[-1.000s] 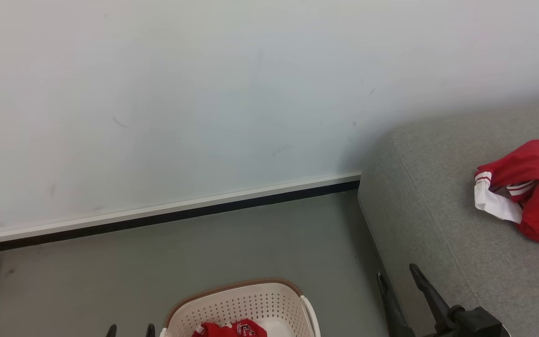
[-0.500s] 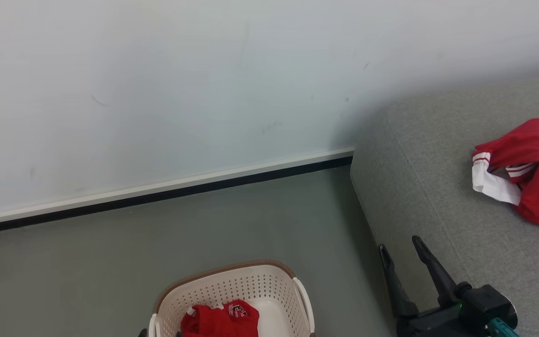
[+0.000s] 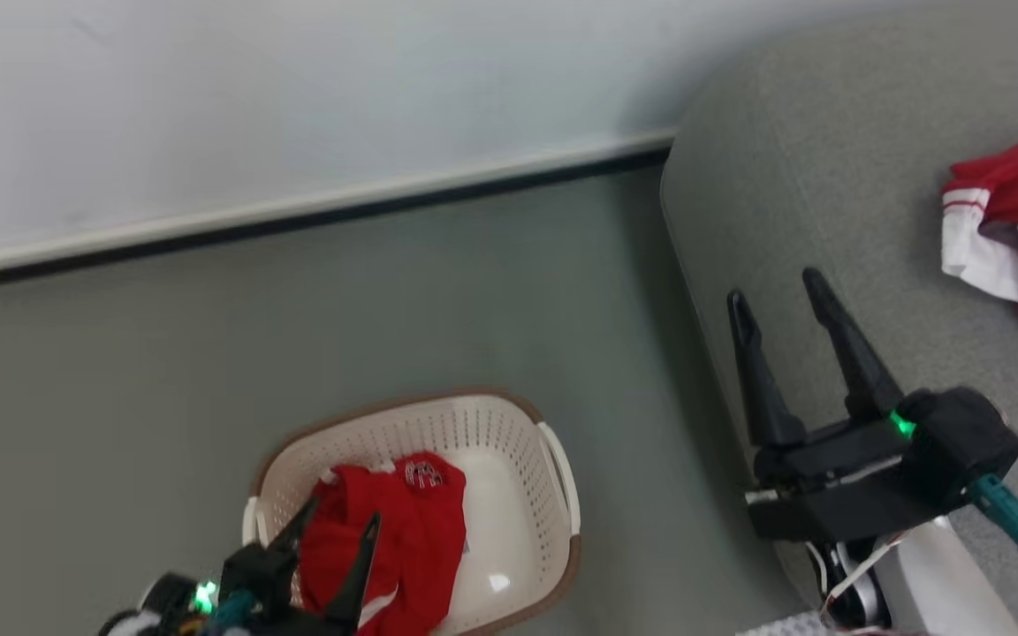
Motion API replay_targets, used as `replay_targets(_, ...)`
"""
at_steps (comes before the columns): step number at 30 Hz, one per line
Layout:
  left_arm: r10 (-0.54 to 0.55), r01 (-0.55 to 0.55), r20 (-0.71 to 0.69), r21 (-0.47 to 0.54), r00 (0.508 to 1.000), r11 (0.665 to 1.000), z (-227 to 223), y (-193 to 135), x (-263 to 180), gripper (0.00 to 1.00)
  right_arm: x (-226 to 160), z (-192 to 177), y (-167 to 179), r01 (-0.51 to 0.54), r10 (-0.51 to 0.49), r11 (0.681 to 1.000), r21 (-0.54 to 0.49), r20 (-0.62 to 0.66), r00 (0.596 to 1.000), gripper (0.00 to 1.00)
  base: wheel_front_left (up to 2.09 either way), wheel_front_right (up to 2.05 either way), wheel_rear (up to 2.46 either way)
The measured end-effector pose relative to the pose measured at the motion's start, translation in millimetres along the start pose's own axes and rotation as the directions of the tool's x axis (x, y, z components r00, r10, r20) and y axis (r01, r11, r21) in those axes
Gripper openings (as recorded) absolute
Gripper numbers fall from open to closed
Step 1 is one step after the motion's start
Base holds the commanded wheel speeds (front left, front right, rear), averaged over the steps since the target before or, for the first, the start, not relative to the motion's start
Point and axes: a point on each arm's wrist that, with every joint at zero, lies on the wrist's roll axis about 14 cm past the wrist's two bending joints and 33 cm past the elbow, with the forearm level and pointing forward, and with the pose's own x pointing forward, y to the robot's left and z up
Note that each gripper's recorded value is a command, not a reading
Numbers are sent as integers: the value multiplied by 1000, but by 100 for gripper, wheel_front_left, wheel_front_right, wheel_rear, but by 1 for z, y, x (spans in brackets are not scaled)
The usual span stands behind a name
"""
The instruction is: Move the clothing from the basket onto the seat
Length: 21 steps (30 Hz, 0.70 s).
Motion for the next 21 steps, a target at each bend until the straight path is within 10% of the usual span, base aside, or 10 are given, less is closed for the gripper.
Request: replay_targets(21, -201, 236, -475, 14, 857, 972, -179, -11, 111, 100, 84, -63, 1, -74, 71, 995, 74, 43, 997, 100, 0, 0, 0)
